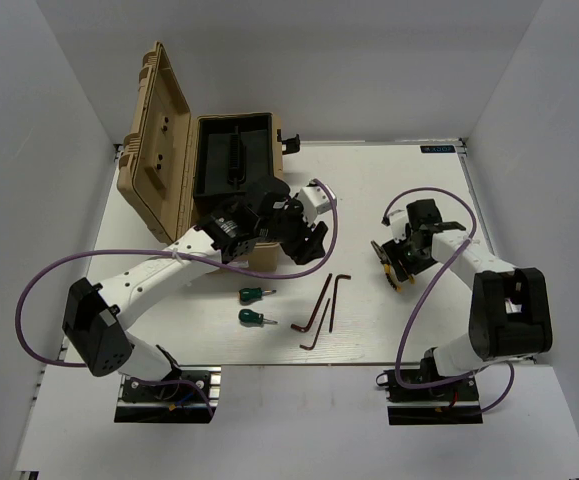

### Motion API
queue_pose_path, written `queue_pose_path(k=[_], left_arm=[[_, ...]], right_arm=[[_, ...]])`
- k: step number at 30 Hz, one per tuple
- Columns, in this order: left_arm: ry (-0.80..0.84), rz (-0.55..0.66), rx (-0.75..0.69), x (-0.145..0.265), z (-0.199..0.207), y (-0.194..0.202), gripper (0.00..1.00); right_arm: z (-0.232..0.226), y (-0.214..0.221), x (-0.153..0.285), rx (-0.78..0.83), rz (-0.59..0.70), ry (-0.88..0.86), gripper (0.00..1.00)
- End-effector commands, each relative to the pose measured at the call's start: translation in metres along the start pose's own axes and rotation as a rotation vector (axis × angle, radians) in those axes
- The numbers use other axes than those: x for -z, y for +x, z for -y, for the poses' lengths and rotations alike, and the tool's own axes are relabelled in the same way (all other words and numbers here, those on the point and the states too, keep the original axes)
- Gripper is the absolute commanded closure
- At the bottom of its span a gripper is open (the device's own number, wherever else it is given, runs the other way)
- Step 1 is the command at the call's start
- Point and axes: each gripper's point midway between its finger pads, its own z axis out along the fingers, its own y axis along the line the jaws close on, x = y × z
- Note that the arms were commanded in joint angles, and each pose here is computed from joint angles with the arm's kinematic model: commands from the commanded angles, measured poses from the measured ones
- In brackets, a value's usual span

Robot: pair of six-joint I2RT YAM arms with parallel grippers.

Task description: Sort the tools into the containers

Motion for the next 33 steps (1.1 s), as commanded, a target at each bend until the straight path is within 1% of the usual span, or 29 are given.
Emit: queue_pose_path(k=[1,3,4,6,10,11,12,13,15,16,17,18,19,20,22,23,24,25,26,27,28,29,30,31,32,33], left_arm=[[-0.012,0.041,-0.031,0.011,0.002,-0.009,0.32],[-0.013,0.058,-0.036,0.013,0.002,-0.014,0.32],[-0.013,0.058,-0.036,0.013,0.002,-0.014,0.34],[-0.028,0.08,-0.043,0.019,0.002,-0.018,0.34],[-0.043,0.126,-0.057,0.031,0.003,-0.025,0.36],[-0.055,0.148,-0.064,0.034,0.002,-0.031,0.36],[-0.055,0.149,-0.064,0.032,0.001,-0.029,0.36],[-0.056,0.162,-0.068,0.037,0.003,-0.032,0.38],[-0.059,0.183,-0.075,0.039,0.003,-0.036,0.38],[-0.06,0.198,-0.079,0.044,0.004,-0.039,0.38],[-0.061,0.207,-0.082,0.045,0.005,-0.039,0.38],[-0.062,0.219,-0.085,0.051,0.006,-0.041,0.38],[-0.056,0.244,-0.094,0.055,0.009,-0.047,0.39],[-0.058,0.264,-0.1,0.058,0.01,-0.05,0.39],[-0.064,0.324,-0.119,0.073,0.013,-0.063,0.4],[-0.064,0.33,-0.121,0.077,0.014,-0.062,0.4],[-0.067,0.358,-0.129,0.082,0.016,-0.069,0.41],[-0.07,0.384,-0.137,0.091,0.018,-0.072,0.41],[-0.08,0.397,-0.14,0.096,0.018,-0.075,0.41],[-0.081,0.403,-0.142,0.1,0.019,-0.074,0.41],[-0.092,0.425,-0.147,0.106,0.019,-0.079,0.41],[-0.095,0.45,-0.154,0.116,0.022,-0.084,0.41],[-0.105,0.453,-0.153,0.118,0.021,-0.082,0.41],[-0.105,0.465,-0.147,0.123,0.023,-0.084,0.41],[-0.107,0.487,-0.153,0.129,0.024,-0.088,0.41],[-0.114,0.489,-0.139,0.131,0.024,-0.087,0.41]], right_arm=[[0.009,-0.019,-0.007,0.008,0.053,-0.003,0.34],[0.011,-0.023,-0.009,0.002,0.05,-0.008,0.4],[0.004,-0.022,-0.018,-0.003,0.038,-0.055,0.41],[0.0,-0.019,-0.025,-0.008,0.017,-0.081,0.44],[-0.004,-0.019,-0.026,-0.012,0.021,-0.108,0.56],[-0.004,-0.017,-0.026,-0.014,0.019,-0.109,0.58],[-0.004,-0.018,-0.026,-0.011,0.021,-0.109,0.6],[-0.005,-0.014,-0.027,-0.012,0.015,-0.111,0.67],[-0.005,-0.012,-0.026,-0.013,0.015,-0.114,0.74],[-0.007,-0.01,-0.026,-0.013,0.011,-0.117,0.82],[-0.01,-0.01,-0.024,-0.013,0.016,-0.128,0.88],[-0.01,-0.009,-0.022,-0.014,0.016,-0.135,0.91],[-0.009,-0.017,-0.015,-0.011,0.043,-0.132,0.94],[-0.013,-0.016,-0.007,-0.02,0.041,-0.153,1.0],[-0.023,-0.04,0.015,-0.017,0.133,-0.223,1.0],[-0.022,-0.059,0.037,-0.006,0.184,-0.24,1.0],[-0.036,-0.075,0.053,-0.002,0.252,-0.325,1.0],[-0.041,-0.085,0.064,-0.002,0.285,-0.354,1.0],[-0.04,-0.109,0.09,0.018,0.348,-0.368,1.0],[-0.055,-0.122,0.106,0.014,0.397,-0.464,1.0],[-0.06,-0.13,0.116,0.019,0.416,-0.493,1.0],[-0.061,-0.154,0.14,0.048,0.478,-0.506,1.0],[-0.07,-0.163,0.152,0.044,0.509,-0.569,1.0],[-0.072,-0.177,0.168,0.066,0.554,-0.576,1.0],[-0.086,-0.187,0.175,0.098,0.575,-0.617,1.0],[-0.087,-0.206,0.197,0.104,0.631,-0.623,1.0]])
